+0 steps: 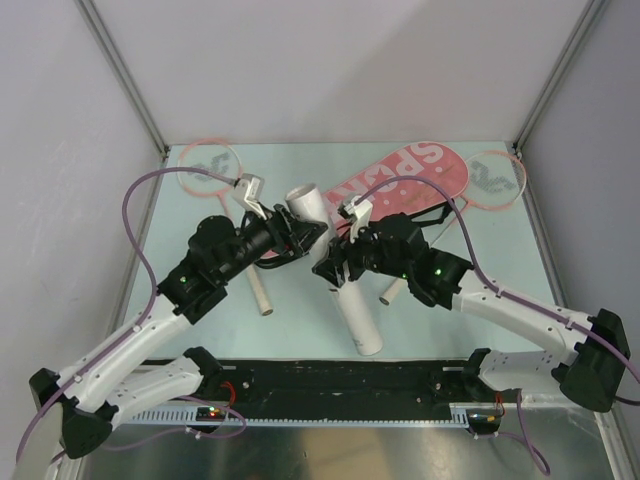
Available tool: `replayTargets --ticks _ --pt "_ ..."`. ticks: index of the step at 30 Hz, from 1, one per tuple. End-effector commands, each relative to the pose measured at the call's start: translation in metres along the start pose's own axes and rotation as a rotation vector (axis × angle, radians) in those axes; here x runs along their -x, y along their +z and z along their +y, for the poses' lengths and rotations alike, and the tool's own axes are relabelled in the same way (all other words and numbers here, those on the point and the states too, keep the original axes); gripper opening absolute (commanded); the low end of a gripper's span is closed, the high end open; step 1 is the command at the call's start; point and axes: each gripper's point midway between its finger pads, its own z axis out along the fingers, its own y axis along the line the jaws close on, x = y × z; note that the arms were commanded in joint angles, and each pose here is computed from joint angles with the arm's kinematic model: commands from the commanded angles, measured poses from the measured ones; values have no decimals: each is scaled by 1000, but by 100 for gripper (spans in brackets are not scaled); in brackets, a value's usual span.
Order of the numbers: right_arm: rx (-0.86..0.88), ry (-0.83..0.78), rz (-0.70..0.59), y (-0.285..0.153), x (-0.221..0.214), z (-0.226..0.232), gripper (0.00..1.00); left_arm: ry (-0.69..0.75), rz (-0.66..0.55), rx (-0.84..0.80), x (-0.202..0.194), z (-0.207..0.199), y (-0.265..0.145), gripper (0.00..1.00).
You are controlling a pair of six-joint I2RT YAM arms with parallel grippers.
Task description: Pack up the badminton gear
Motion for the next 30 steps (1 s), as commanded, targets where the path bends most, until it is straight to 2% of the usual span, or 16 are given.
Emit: replayTargets --ticks 1,9,14,23,30 --pt "48 36 -176 0 56 19 66 -27 -65 -38 12 -8 6 78" --pt "60 88 -205 1 61 21 67 -49 -78 -32 9 -3 13 80" --pt "85 112 -203 2 60 24 67 -60 -106 -26 11 -1 14 67" --pt "42 147 -202 -4 56 15 91 -35 -80 15 14 9 10 52" --pt "49 150 -168 -21 50 15 95 69 -46 151 35 30 -10 49"
